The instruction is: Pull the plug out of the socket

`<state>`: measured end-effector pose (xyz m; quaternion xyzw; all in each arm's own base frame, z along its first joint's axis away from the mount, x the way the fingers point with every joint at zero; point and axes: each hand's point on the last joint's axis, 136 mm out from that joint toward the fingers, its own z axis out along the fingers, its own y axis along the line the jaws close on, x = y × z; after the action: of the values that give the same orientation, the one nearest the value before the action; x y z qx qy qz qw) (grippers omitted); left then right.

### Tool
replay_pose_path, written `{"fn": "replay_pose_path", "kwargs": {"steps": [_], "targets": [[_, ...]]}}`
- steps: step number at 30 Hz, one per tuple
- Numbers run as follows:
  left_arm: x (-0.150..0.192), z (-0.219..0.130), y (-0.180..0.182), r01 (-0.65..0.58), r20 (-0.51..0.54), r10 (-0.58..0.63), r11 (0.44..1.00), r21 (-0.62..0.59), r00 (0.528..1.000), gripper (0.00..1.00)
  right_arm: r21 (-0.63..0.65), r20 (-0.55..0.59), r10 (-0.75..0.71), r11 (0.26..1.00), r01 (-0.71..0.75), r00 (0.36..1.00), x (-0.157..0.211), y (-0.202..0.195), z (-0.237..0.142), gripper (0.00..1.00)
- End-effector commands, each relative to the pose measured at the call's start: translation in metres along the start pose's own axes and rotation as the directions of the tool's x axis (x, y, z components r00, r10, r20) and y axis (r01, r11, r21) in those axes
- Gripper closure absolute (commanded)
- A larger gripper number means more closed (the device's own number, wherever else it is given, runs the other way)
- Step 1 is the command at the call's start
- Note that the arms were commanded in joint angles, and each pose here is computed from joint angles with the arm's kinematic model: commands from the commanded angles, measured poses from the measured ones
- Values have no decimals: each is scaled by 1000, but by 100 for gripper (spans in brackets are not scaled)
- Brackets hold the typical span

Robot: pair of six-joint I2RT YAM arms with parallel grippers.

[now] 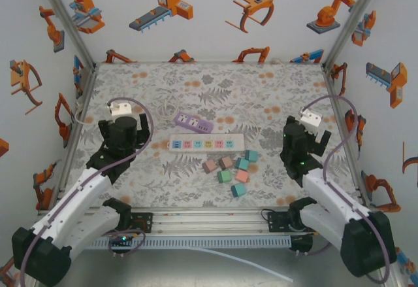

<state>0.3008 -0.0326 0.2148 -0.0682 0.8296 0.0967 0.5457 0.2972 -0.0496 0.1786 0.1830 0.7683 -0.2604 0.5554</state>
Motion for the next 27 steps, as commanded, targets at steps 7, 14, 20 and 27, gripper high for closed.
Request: {"fn": "replay_pose_path", "kwargs": {"steps": [7,14,20,27], "targets": [[25,47,35,11,25,-7,989,-147,1000,3,-61,-27,-46,997,45,999,30,36,65,1],[45,75,35,54,19,-53,994,-90,998,3,-272,-30,12,962,-19,999,40,64,81,2],[52,89,30,73,53,-71,997,-24,996,3,-436,1,18,900,-16,1000,52,84,77,3],[57,114,25,48,53,-48,999,11,997,3,-370,-35,29,928,-40,999,54,74,84,1]]}}
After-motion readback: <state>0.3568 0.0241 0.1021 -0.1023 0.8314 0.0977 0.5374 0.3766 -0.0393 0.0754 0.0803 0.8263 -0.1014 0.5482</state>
